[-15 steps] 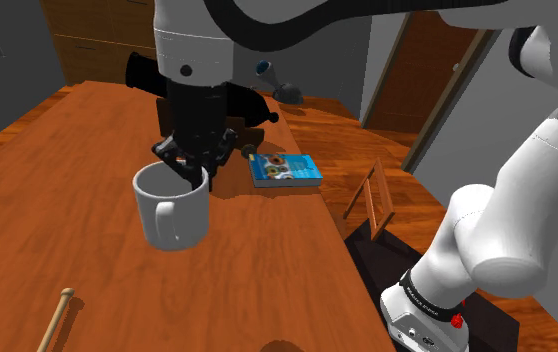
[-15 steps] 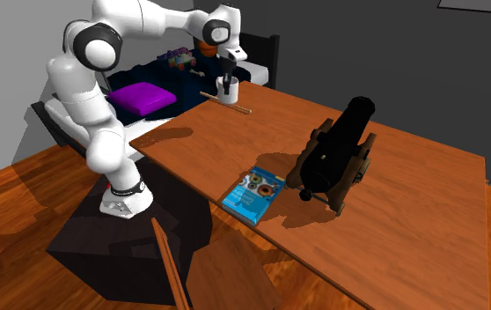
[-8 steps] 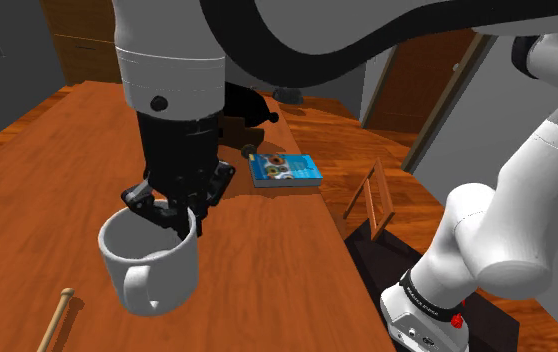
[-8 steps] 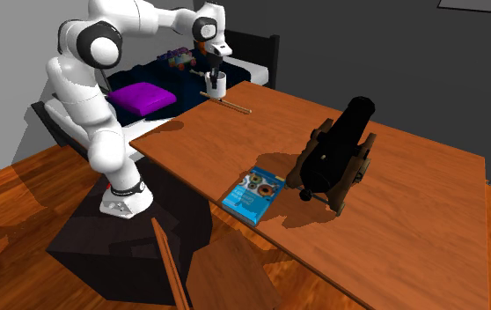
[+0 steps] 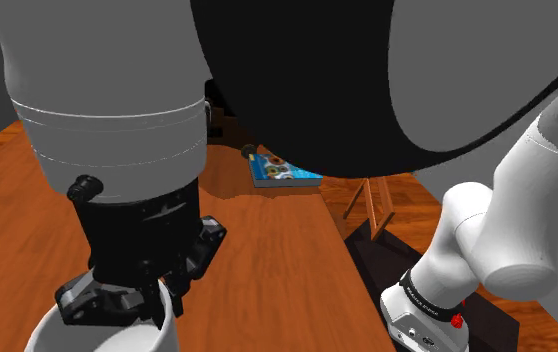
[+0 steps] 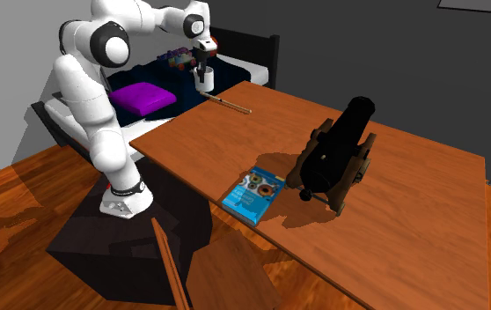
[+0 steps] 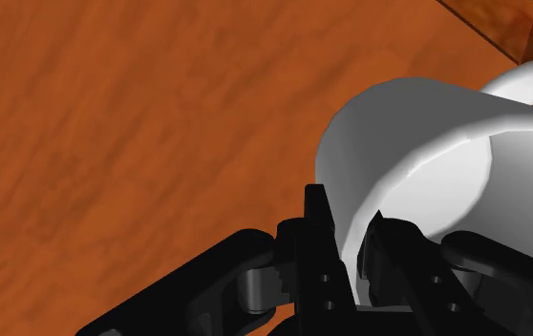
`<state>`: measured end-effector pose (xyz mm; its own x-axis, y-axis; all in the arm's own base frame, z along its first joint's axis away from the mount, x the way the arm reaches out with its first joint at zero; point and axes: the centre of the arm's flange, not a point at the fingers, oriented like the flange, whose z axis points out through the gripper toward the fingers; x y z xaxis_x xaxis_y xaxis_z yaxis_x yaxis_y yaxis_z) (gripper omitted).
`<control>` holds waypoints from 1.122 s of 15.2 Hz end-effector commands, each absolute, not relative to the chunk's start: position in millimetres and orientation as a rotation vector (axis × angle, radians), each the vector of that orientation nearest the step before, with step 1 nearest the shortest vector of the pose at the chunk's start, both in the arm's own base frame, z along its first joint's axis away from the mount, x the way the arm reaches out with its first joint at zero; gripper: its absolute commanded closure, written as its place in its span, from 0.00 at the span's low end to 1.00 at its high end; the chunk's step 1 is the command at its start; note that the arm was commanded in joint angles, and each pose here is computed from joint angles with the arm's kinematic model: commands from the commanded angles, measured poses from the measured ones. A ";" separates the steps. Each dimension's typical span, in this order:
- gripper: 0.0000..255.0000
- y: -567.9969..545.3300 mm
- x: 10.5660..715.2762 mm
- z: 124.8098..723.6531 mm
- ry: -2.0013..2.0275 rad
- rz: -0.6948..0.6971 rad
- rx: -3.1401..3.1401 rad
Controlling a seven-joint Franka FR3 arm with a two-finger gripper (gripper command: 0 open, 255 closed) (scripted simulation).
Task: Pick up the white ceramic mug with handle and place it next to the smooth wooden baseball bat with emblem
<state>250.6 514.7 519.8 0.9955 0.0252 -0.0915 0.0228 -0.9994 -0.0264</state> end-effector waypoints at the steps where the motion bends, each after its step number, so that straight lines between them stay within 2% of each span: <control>1: 1.00 518.3 244.7 512.0 -0.034 0.142 -3.112; 17: 1.00 518.3 244.7 427.5 -0.034 0.142 -3.112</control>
